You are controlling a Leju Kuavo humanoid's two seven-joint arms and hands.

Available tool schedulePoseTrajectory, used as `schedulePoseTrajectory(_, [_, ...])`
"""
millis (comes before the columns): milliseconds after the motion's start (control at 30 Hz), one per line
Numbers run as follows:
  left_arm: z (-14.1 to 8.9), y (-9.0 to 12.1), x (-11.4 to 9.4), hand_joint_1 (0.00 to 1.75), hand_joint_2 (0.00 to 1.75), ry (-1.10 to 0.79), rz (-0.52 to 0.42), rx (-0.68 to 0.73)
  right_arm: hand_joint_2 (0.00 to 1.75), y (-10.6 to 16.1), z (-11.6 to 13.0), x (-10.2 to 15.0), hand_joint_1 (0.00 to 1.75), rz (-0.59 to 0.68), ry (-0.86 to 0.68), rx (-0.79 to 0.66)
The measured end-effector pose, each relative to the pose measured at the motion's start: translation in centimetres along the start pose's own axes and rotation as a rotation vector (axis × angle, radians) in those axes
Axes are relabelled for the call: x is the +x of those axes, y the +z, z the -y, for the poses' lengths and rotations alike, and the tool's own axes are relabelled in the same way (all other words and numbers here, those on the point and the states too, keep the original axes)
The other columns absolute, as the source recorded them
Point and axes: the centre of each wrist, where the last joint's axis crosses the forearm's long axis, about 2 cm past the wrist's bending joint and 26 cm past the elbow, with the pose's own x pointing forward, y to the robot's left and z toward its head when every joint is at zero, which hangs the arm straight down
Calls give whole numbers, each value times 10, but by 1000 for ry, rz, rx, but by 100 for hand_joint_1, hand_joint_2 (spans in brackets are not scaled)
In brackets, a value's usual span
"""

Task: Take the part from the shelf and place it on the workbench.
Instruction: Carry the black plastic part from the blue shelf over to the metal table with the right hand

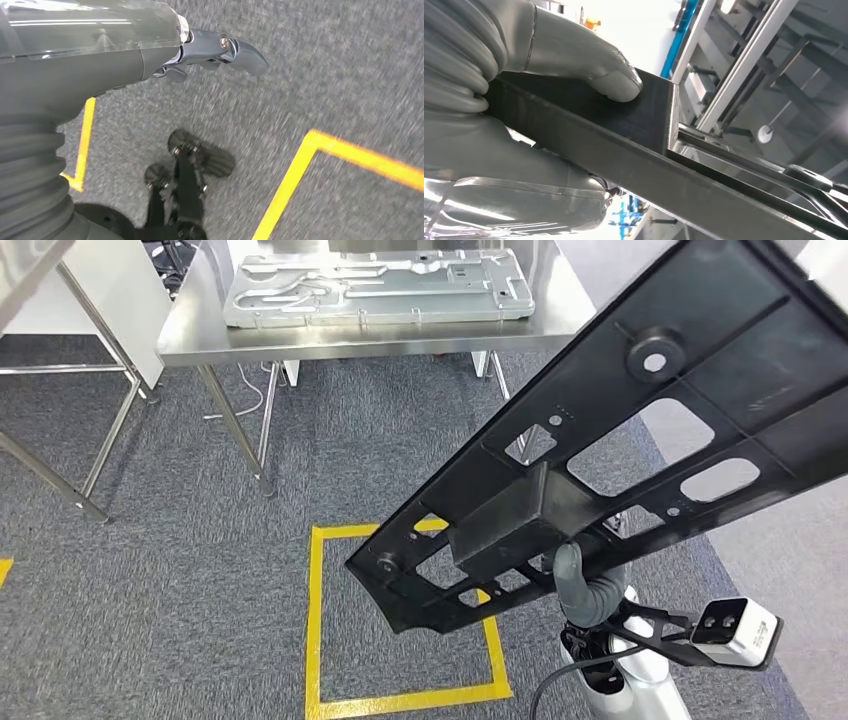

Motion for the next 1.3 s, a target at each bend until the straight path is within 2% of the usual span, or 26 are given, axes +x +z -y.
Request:
schedulePoseTrajectory(600, [0, -2, 3, 0, 175, 1, 6, 0, 175, 0, 0, 1, 175, 2, 2, -2])
schedulePoseTrajectory(1300, [2, -1, 2, 0, 175, -1, -4, -6, 175, 3, -1, -4, 175, -72, 53, 1])
